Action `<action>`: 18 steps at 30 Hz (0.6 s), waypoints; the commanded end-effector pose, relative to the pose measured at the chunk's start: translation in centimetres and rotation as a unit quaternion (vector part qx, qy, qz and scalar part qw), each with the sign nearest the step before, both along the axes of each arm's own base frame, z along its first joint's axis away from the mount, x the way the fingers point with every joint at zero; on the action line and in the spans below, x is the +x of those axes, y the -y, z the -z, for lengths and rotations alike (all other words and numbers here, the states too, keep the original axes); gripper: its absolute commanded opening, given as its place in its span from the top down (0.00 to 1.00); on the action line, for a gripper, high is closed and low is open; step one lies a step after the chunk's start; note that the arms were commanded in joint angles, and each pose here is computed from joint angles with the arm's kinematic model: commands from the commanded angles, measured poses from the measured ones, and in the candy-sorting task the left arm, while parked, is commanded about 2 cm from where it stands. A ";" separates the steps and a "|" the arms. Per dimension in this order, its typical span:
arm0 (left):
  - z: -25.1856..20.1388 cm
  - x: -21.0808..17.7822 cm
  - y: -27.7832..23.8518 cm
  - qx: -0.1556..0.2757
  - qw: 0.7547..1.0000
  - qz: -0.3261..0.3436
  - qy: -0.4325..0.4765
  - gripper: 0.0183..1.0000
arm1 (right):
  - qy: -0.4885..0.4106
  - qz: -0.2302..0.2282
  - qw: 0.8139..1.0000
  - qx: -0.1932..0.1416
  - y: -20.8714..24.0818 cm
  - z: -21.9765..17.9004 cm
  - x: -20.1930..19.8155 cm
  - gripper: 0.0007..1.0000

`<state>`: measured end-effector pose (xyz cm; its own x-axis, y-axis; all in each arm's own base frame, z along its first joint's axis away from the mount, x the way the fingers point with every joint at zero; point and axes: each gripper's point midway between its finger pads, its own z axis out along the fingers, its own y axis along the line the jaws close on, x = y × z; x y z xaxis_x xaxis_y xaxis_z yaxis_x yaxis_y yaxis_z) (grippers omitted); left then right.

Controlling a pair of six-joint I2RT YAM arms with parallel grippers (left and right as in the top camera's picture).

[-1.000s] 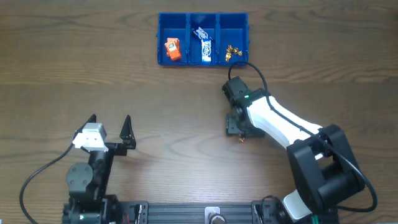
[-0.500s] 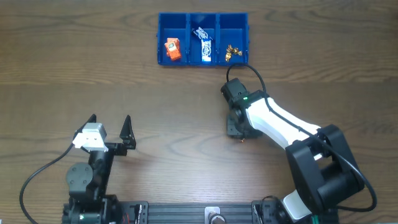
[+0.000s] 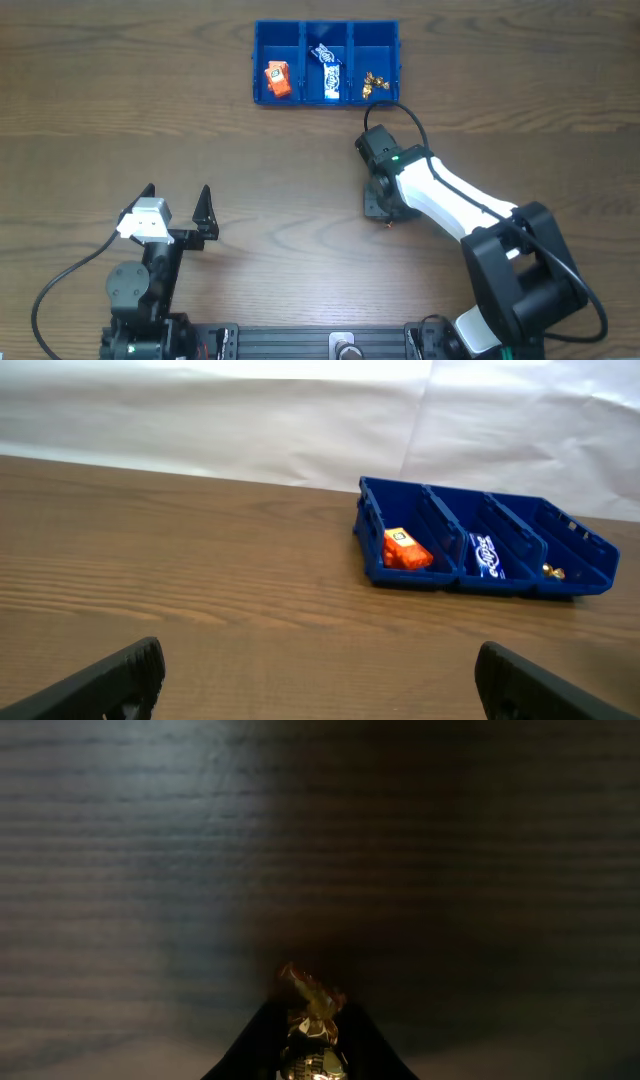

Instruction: Sort Candies Into Trays

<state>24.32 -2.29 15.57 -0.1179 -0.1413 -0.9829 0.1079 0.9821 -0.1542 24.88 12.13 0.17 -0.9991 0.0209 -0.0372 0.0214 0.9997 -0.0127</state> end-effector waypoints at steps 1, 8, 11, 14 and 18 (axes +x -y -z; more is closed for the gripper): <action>1.7 -0.1 0.2 0.001 1.000 0.008 -0.022 0.00 | 0.087 -0.004 0.996 0.036 -1.6 -7.4 3.5 0.86; 1.7 -0.1 0.2 0.001 1.000 0.008 -0.022 0.00 | 0.209 -0.010 0.978 -0.008 -1.7 -19.0 12.7 0.87; 1.7 -0.1 0.2 0.001 1.000 0.008 -0.022 0.00 | 0.253 -0.006 0.967 -0.021 -1.6 -21.5 18.2 0.86; 1.7 -0.1 0.2 0.001 1.000 0.008 -0.022 0.00 | 0.274 0.003 0.961 -0.023 -1.8 -21.8 23.1 0.85; 1.7 -0.1 0.2 0.001 1.000 0.008 -0.022 0.00 | 0.268 0.019 0.963 -0.018 -1.6 -18.6 27.3 0.84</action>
<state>24.32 -2.29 15.57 -0.1178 -0.1410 -0.9830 0.1080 0.9822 -0.1538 49.28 14.72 21.98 -0.8201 0.0562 -0.5695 0.0589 0.9982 0.0138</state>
